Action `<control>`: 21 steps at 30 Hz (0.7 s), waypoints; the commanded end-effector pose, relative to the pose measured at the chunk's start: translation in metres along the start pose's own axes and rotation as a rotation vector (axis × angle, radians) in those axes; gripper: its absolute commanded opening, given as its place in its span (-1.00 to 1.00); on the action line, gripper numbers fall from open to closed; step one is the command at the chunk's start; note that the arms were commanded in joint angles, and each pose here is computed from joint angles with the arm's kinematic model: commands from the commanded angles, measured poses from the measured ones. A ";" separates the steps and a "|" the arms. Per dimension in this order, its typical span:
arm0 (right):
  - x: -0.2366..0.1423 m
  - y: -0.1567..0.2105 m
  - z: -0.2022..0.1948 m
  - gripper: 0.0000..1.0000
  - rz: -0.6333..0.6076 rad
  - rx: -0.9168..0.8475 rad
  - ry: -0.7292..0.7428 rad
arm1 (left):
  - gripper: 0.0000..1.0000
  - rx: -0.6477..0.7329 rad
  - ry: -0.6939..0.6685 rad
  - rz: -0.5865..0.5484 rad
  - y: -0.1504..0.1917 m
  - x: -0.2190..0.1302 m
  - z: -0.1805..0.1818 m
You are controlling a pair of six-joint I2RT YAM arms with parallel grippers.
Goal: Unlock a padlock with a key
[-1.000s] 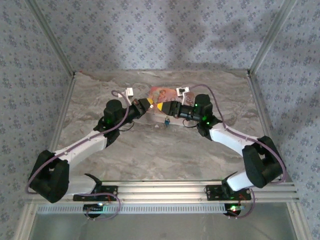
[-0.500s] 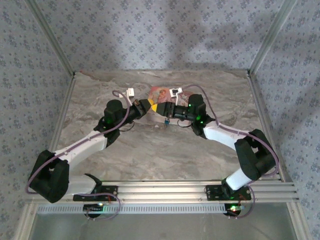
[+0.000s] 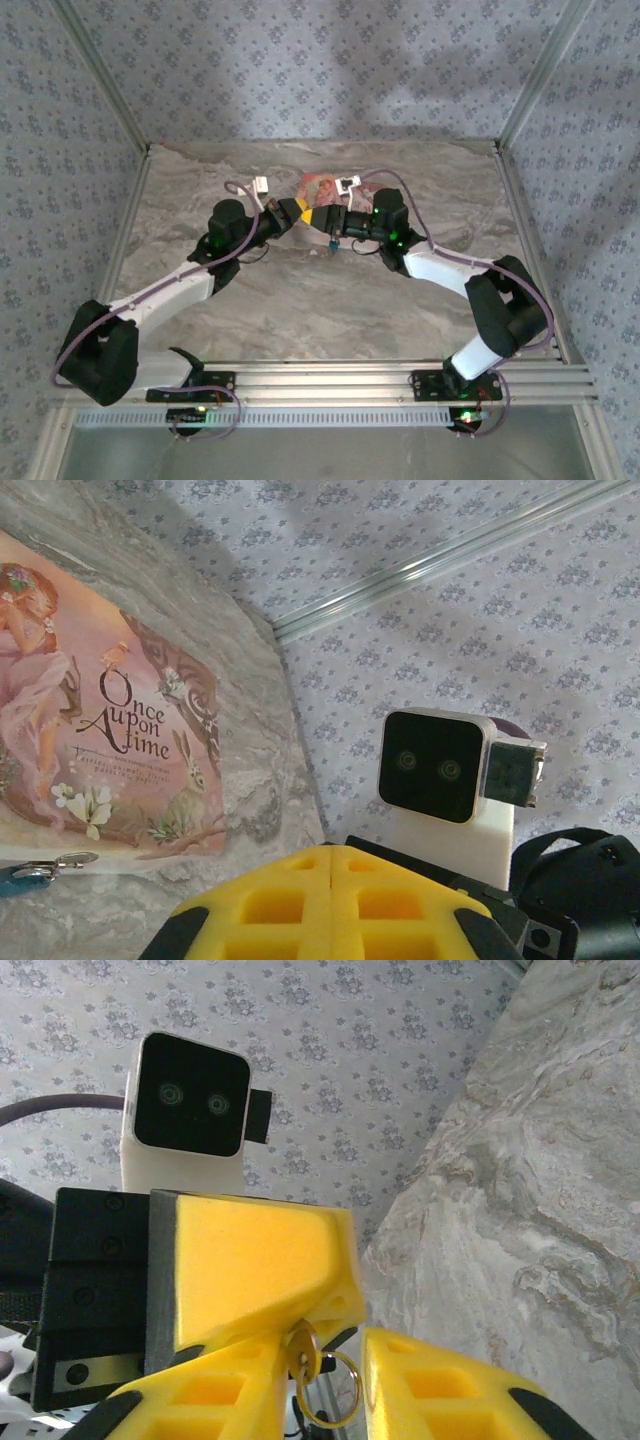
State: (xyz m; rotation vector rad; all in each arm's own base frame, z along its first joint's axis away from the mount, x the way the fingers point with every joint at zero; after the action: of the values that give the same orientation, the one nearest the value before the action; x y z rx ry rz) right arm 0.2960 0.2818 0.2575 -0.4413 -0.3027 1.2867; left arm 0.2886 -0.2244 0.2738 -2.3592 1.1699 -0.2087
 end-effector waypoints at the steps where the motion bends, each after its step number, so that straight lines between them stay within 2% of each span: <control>1: 0.004 -0.005 0.009 -0.61 -0.003 -0.013 -0.024 | -1.00 0.016 0.049 -0.023 -0.004 -0.001 -0.012; 5: -0.001 -0.006 0.008 -0.87 -0.016 -0.012 -0.008 | -1.00 0.019 0.041 -0.034 -0.005 -0.004 -0.011; 11: -0.008 -0.008 0.004 -1.00 -0.037 -0.011 0.028 | -1.00 0.036 0.019 -0.043 -0.004 -0.009 -0.011; 12: -0.008 -0.008 0.004 -1.00 -0.036 -0.012 0.034 | -0.92 0.038 0.021 -0.045 -0.005 -0.010 -0.012; 13: -0.009 -0.008 0.002 -1.00 -0.033 -0.015 0.045 | -0.73 0.040 0.018 -0.045 -0.005 -0.011 -0.011; 15: -0.012 -0.007 -0.001 -1.00 -0.030 -0.023 0.077 | -0.55 0.051 0.011 -0.051 -0.007 -0.015 -0.012; 19: -0.025 -0.006 -0.013 -1.00 -0.020 -0.050 0.167 | -0.03 0.087 -0.037 -0.062 -0.012 -0.028 -0.011; 21: -0.035 -0.008 -0.023 -1.00 -0.015 -0.064 0.226 | 0.17 0.108 -0.073 -0.060 -0.012 -0.035 -0.008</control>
State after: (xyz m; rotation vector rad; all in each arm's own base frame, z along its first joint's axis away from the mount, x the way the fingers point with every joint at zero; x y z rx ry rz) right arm 0.3043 0.2577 0.2491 -0.5381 -0.2009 1.2278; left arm 0.2777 -0.2046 0.2888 -2.3357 1.0799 -0.2184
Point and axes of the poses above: each hand's point on the last joint's axis, 136 mm out from that joint toward the fingers, its own x axis out along the fingers, its own z axis along the line the jaws close on, y = z × x, the point moved 6 cm from there along -x, back along the fingers, and after that the axes turned 5 degrees about x, right-handed, at the moved point
